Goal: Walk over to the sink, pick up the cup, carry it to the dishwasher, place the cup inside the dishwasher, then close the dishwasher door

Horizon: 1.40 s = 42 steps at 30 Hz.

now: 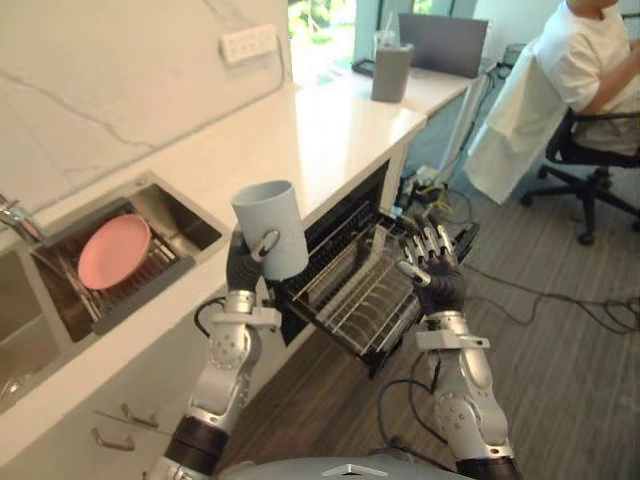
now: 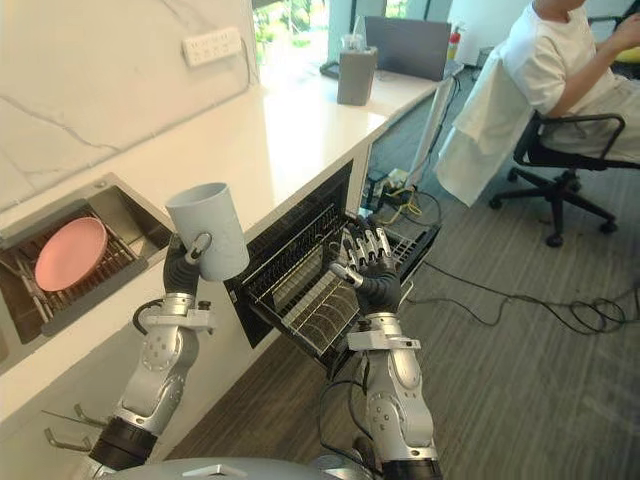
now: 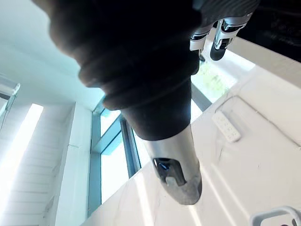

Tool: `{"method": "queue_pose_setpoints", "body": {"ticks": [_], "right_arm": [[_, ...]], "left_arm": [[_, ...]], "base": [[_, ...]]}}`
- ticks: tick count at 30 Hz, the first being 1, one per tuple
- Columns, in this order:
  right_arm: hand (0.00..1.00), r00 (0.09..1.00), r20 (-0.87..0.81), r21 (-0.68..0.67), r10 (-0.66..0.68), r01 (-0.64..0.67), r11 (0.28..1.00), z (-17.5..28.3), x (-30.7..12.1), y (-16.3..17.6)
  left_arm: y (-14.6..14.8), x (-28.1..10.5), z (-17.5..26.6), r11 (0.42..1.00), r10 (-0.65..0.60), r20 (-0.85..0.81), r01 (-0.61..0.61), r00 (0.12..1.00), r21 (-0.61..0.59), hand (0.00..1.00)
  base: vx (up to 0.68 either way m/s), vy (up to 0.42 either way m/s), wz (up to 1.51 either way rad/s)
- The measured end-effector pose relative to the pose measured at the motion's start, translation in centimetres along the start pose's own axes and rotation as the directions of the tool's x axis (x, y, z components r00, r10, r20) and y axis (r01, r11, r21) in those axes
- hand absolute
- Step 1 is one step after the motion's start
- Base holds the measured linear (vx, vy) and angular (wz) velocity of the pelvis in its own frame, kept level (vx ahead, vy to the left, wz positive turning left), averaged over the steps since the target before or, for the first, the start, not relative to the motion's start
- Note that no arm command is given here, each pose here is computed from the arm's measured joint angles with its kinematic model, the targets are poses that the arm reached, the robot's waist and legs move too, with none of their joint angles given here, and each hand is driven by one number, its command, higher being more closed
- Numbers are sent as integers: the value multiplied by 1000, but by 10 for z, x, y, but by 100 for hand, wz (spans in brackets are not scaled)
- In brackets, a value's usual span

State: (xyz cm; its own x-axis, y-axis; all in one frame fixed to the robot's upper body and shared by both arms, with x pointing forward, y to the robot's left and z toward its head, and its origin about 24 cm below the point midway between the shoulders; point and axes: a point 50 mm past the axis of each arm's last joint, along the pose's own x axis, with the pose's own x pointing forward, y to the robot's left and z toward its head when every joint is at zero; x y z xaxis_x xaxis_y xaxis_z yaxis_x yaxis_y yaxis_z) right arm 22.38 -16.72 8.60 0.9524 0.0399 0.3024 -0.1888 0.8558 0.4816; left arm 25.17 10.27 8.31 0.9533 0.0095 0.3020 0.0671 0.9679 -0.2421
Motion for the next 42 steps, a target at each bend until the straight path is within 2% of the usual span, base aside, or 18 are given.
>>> {"method": "queue_pose_setpoints", "body": {"ticks": [4,9,16,17,23,28,35,38,42], "right_arm": [[0,999,-16,29,51,-50,998,-5,0,7],[0,998,-40,30,49,-48,998,-11,-6,3],[0,994,-32,69,108,-106,992,-10,-4,8],[0,992,-26,90,120,-117,989,-8,-2,6],[0,987,14,191,162,-161,968,0,9,10],[0,966,-24,277,259,-242,930,-4,13,24],[0,936,-81,319,344,-302,898,-11,20,42],[0,914,-101,342,394,-340,876,-16,24,58],[0,912,-138,351,386,-319,880,-21,26,65]], "left_arm": [[9,3,1,998,53,-14,-52,999,17,100],[-1,2,0,1000,-2,-22,2,1000,2,100],[-13,-1,3,989,-30,54,23,998,143,100],[-19,0,3,978,-42,80,25,996,207,100],[-25,3,16,919,-57,253,-49,966,392,100],[-21,2,6,816,-21,330,-175,944,551,100],[-27,2,3,725,-4,409,-279,913,630,100],[-27,5,-1,701,12,408,-298,913,648,100],[-31,2,-7,678,-5,397,-289,918,676,100]], "base": [[124,89,-71],[29,-25,-6],[-26,-92,1],[11,-79,6],[-26,-18,-2],[-16,-5,-3],[-18,-9,8],[-39,-7,8],[-42,-7,16]]}}
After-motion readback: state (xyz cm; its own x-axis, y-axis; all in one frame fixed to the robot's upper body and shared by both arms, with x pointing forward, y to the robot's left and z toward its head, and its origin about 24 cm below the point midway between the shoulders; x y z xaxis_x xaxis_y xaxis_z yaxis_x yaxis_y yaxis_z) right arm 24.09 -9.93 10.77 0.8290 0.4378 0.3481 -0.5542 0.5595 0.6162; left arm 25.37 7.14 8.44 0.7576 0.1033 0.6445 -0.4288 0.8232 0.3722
